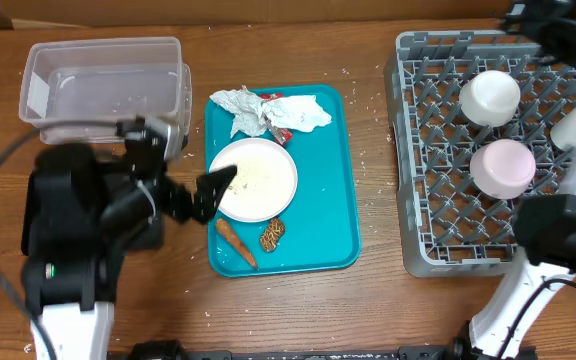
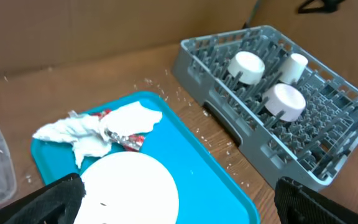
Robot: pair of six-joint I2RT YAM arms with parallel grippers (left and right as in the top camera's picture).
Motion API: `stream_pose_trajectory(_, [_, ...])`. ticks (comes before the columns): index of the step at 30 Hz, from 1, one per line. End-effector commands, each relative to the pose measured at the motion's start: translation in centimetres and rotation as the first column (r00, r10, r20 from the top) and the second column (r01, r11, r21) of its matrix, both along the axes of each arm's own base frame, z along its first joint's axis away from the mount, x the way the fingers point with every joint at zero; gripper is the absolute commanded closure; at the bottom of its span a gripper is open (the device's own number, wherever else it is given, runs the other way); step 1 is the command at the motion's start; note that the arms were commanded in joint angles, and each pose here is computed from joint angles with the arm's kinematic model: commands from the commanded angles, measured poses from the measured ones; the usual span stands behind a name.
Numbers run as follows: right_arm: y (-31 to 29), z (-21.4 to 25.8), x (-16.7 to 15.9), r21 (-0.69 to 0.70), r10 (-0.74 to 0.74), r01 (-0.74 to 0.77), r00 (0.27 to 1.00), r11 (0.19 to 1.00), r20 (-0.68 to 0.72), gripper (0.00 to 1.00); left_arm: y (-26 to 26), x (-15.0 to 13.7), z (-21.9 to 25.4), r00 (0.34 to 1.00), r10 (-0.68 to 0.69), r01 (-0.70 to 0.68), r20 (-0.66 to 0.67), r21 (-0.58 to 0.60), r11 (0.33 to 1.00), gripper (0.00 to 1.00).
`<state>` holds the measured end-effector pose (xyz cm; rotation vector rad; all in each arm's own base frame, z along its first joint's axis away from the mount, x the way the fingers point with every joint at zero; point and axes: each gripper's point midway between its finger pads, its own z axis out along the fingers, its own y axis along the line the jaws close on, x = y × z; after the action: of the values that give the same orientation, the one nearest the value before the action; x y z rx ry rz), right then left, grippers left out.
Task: Sort waste into correct bins and load items into the dishwasher
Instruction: 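Move the left gripper to the white rice plate and grasp its rim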
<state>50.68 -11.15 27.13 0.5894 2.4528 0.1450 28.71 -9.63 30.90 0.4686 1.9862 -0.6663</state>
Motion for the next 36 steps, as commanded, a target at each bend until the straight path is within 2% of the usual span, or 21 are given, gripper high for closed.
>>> stream_pose_trajectory(1, [-3.1, 1.7, -0.9, -0.001, -0.082, 0.082, 0.996, 0.997, 0.042, 0.0, -0.6, 2.0, -1.4, 0.99, 0.013, -0.011, -0.141, 0.016, 1.0, 0.0])
stream_pose_trajectory(6, [-5.8, 1.7, -1.8, -0.001, -0.136, 0.136, 0.99, 0.991, 0.042, 0.0, -1.8, 3.1, -5.5, 0.93, 0.153, -0.088, -0.334, 0.203, 0.975, 0.0])
stream_pose_trajectory(8, [-6.2, 1.7, -1.9, -0.001, -0.145, 0.145, 0.989, 0.989, 0.042, 0.0, -3.9, 2.9, -6.0, 0.933, 0.1, -0.025, -0.347, 0.215, 0.976, 0.0])
stream_pose_trajectory(11, [-6.4, 1.7, -2.0, -0.001, -0.148, 0.148, 0.988, 0.989, 0.042, 0.0, -7.3, 1.9, -6.6, 0.921, -0.003, 0.072, -0.39, 0.162, 0.984, 0.0])
stream_pose_trajectory(14, [-6.4, 1.7, -2.0, -0.001, -0.148, 0.148, 0.988, 0.989, 0.042, 0.0, -9.1, 2.0, -7.4, 0.918, -0.042, 0.119, -0.394, 0.171, 0.978, 0.0])
stream_pose_trajectory(16, [-6.4, 1.7, -2.0, -0.001, -0.148, 0.148, 0.988, 0.989, 0.042, 0.0, -8.7, 3.0, -8.8, 0.91, 0.068, 0.034, -0.41, 0.237, 0.971, 0.0])
stream_pose_trajectory(18, [-6.4, 1.7, -2.0, -0.001, -0.148, 0.148, 0.988, 0.989, 0.042, 0.0, -7.6, 3.9, -10.5, 0.875, 0.246, -0.106, -0.418, 0.33, 0.938, 0.0])
stream_pose_trajectory(22, [-6.4, 1.7, -2.0, -0.001, -0.148, 0.148, 0.988, 0.989, 0.042, 0.0, -7.7, 4.2, -12.4, 0.831, 0.342, -0.149, -0.439, 0.418, 0.896, 0.0])
stream_pose_trajectory(25, [-6.4, 1.7, -2.0, -0.001, -0.148, 0.148, 0.988, 0.989, 0.042, 0.0, -8.6, 4.5, -13.5, 0.811, 0.338, -0.125, -0.478, 0.423, 0.898, 0.0])
stream_pose_trajectory(33, [-6.4, 1.7, -2.0, -0.001, -0.148, 0.148, 0.988, 0.989, 0.042, 0.0, -13.0, 5.3, -16.0, 0.792, 0.178, -0.008, -0.584, 0.282, 0.959, 0.0])
stream_pose_trajectory(36, [-6.4, 1.7, -2.0, -0.001, -0.148, 0.148, 0.988, 0.989, 0.042, 0.0, -12.3, 6.3, -17.8, 0.791, 0.271, -0.06, -0.549, 0.371, 0.927, 0.0])
